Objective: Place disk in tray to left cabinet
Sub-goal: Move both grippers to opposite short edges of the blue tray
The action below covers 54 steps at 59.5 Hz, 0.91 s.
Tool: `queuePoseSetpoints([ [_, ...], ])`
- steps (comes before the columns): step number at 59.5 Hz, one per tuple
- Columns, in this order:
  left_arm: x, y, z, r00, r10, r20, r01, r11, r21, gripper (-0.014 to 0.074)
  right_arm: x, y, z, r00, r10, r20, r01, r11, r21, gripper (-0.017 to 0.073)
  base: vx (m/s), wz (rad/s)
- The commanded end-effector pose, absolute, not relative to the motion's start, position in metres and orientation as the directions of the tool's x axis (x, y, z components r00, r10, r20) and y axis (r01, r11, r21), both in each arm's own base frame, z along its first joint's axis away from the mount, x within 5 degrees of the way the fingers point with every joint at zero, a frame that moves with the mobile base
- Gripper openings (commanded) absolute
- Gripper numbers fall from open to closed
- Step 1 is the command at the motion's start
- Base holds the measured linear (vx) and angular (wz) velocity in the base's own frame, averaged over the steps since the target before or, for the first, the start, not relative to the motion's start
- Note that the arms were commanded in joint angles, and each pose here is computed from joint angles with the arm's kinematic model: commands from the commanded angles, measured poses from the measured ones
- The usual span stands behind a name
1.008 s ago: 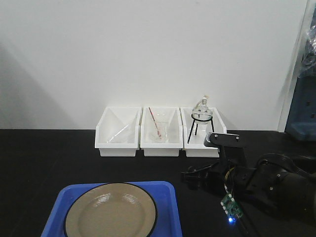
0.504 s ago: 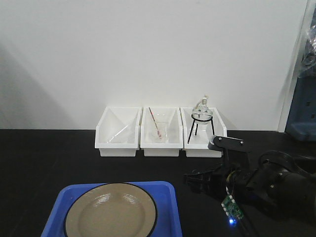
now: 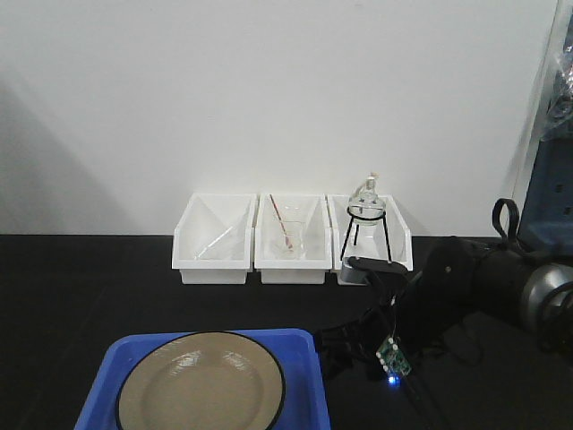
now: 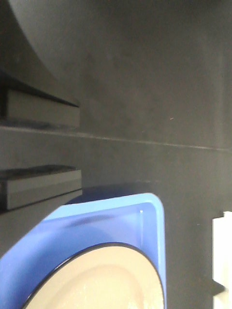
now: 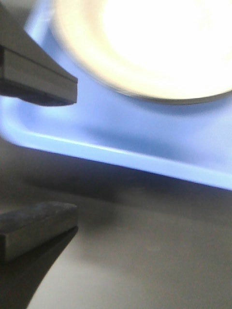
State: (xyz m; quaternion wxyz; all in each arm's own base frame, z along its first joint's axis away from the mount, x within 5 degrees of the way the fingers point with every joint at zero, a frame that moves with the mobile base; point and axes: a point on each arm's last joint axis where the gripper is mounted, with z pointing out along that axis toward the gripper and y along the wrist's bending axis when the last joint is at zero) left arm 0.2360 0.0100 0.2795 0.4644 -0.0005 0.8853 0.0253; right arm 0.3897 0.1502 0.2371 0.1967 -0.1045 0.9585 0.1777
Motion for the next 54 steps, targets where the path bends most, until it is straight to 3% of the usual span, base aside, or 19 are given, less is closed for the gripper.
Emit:
queuePoseSetpoints([
  [1,0.249,0.005,0.296,-0.485,-0.01,-0.874,-0.023,1.0,0.001,0.0346,0.402,0.148,0.271,-0.826,-0.069,-0.56,-0.288,0.905,0.314,0.048,0.0,0.0],
  [10,0.277,-0.004,0.295,-0.561,-0.065,-0.825,-0.017,0.998,-0.067,0.0346,0.412,0.155,0.26,-0.839,-0.065,-0.541,-0.286,0.898,0.335,0.048,0.0,0.0],
  [25,0.338,-0.008,0.279,-0.774,-0.052,-0.631,-0.004,0.997,-0.077,0.0346,0.431,0.163,0.235,-0.869,-0.067,-0.49,-0.273,0.891,0.362,0.048,0.0,0.0],
  [54,0.427,-0.028,0.223,-0.877,-0.029,-0.479,0.097,0.967,-0.236,0.0346,0.445,0.17,0.22,-0.883,-0.071,-0.464,-0.271,0.885,0.38,0.048,0.0,0.0],
])
